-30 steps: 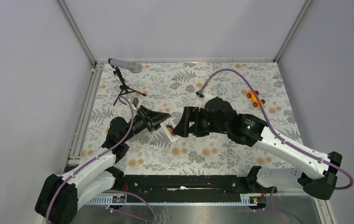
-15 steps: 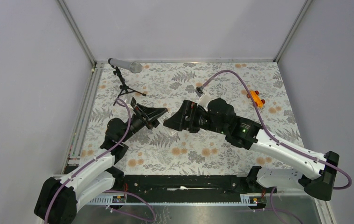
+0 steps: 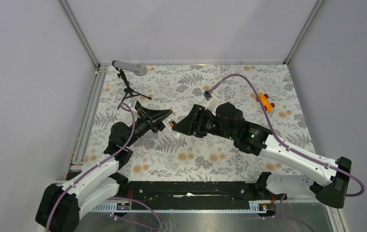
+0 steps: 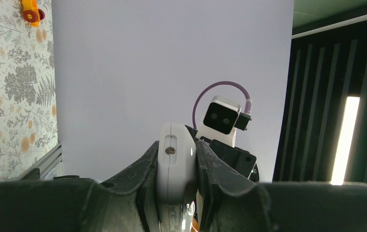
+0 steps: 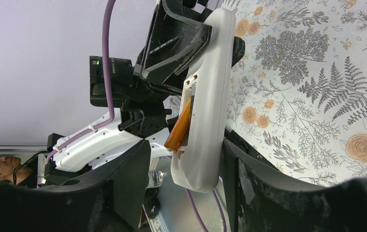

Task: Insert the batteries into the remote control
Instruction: Load the battery into the remote control.

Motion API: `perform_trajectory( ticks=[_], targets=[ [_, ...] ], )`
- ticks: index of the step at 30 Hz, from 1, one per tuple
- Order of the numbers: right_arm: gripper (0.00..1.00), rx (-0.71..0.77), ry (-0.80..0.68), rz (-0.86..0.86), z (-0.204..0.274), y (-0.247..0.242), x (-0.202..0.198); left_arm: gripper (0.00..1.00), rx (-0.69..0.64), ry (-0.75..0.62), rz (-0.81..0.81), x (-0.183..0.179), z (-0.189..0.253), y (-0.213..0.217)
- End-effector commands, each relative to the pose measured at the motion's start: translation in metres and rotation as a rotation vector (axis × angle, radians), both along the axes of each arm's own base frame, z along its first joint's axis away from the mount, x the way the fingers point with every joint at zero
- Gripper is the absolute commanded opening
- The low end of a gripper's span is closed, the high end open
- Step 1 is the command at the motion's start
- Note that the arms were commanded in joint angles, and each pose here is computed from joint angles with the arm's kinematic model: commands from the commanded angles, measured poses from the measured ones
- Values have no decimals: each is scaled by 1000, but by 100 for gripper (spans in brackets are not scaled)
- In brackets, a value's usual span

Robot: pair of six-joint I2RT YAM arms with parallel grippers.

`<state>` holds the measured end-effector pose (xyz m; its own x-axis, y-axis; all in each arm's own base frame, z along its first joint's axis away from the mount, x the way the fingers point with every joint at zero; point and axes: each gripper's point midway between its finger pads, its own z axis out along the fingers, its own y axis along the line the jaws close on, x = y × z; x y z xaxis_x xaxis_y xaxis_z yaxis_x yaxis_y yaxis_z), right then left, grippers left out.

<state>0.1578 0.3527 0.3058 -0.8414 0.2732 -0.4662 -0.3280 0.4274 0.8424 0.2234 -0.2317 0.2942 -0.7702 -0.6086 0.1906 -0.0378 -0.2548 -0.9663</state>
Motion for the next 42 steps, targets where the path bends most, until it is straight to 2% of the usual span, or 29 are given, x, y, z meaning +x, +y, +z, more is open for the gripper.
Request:
perform_trajectory(
  ticks=[1,22,24,29,32,35,38,42],
  targets=[
    [60,74,-26,11,20,8,1,0,-80,-83,28,-2,38,6],
    [41,35,56,11,-3,19,4,0,-81,-118,6,-12,45,7],
    [46,31,57,28,-4,22,3,0,-74,-120,10,-13,44,7],
    [74,122,-5,64,18,22,-3,0,-69,-120,30,-11,41,9],
    [83,159,-41,65,31,18,-5,0,-60,-109,35,-8,34,8],
    [88,171,-61,72,38,15,-8,0,-58,-108,38,-7,32,9],
    [88,175,-62,61,39,12,-7,0,-52,-109,34,-7,31,7],
    [78,175,-37,36,32,7,-5,0,-51,-113,34,-7,32,7]
  ],
)
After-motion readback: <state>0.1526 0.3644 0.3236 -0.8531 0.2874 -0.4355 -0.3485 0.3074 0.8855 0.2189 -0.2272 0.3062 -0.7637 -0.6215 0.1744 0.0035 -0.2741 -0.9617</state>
